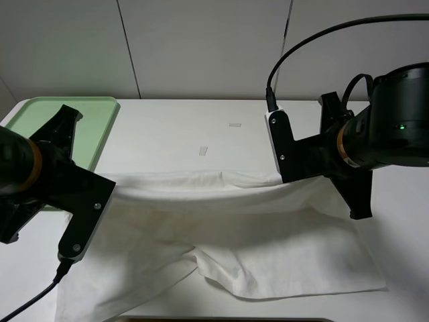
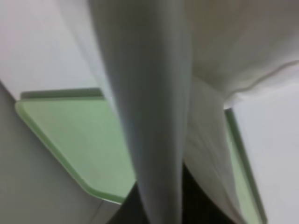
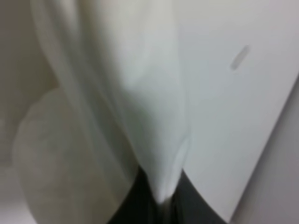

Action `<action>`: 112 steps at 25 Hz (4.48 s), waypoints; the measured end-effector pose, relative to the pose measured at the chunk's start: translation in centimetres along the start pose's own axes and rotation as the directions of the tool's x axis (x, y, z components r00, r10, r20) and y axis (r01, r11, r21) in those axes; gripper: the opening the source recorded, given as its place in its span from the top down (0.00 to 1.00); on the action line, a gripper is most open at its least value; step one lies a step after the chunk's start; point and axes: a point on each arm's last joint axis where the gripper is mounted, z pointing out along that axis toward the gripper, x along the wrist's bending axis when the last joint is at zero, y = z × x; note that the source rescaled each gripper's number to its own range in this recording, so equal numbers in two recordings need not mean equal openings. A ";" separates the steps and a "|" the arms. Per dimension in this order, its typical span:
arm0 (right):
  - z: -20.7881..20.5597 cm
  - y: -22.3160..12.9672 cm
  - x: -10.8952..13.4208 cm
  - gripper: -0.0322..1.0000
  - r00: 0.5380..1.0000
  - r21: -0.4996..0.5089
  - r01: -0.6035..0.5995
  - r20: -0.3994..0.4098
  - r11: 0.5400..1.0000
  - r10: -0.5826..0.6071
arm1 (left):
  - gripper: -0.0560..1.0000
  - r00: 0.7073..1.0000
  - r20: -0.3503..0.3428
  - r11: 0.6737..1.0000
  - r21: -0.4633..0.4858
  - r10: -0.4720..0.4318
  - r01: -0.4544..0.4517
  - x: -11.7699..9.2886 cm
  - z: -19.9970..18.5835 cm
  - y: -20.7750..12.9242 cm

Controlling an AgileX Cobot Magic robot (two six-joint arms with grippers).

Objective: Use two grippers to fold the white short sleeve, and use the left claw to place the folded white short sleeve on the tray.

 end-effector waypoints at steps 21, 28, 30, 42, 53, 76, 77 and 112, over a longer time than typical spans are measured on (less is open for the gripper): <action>1.0 0.5 7.8 0.82 0.968 -0.037 0.137 -0.206 0.990 -0.142 | 0.95 0.937 0.253 0.968 -0.134 0.241 -0.213 -4.2 0.6 0.5; 0.1 2.1 8.9 0.39 0.960 -0.104 0.111 -0.244 0.988 -0.133 | 0.65 0.893 0.376 0.968 -0.138 0.246 -0.209 -5.3 0.1 0.2; 0.0 2.2 9.0 0.23 0.959 -0.110 0.111 -0.247 0.988 -0.136 | 0.42 0.901 0.364 0.970 -0.142 0.235 -0.195 -5.2 -0.2 0.0; -0.5 0.9 8.1 0.01 0.949 0.065 0.211 -0.255 0.975 -0.188 | 0.11 0.990 0.019 0.982 -0.131 0.141 -0.138 -3.4 -4.1 -3.1; -4.7 2.5 0.7 0.01 0.981 0.122 -0.177 -0.060 0.977 0.185 | 0.11 0.736 -0.196 0.759 -0.249 -0.648 0.602 1.2 -10.7 -7.1; -21.2 -8.7 -0.9 0.01 0.536 -0.674 -0.653 -0.090 0.345 0.840 | 0.11 0.387 0.111 0.260 -0.571 -0.915 0.779 4.1 -19.3 -9.3; -21.9 -9.7 -0.4 0.01 0.509 -0.704 -0.649 -0.120 0.289 0.852 | 0.11 0.374 0.158 0.201 -0.625 -0.914 0.755 3.8 -20.3 -9.6; -23.3 -11.1 0.8 0.01 0.472 -0.748 -0.642 -0.215 0.166 0.855 | 0.11 0.398 0.506 0.043 -0.577 -0.765 0.816 -14.7 -13.8 -10.4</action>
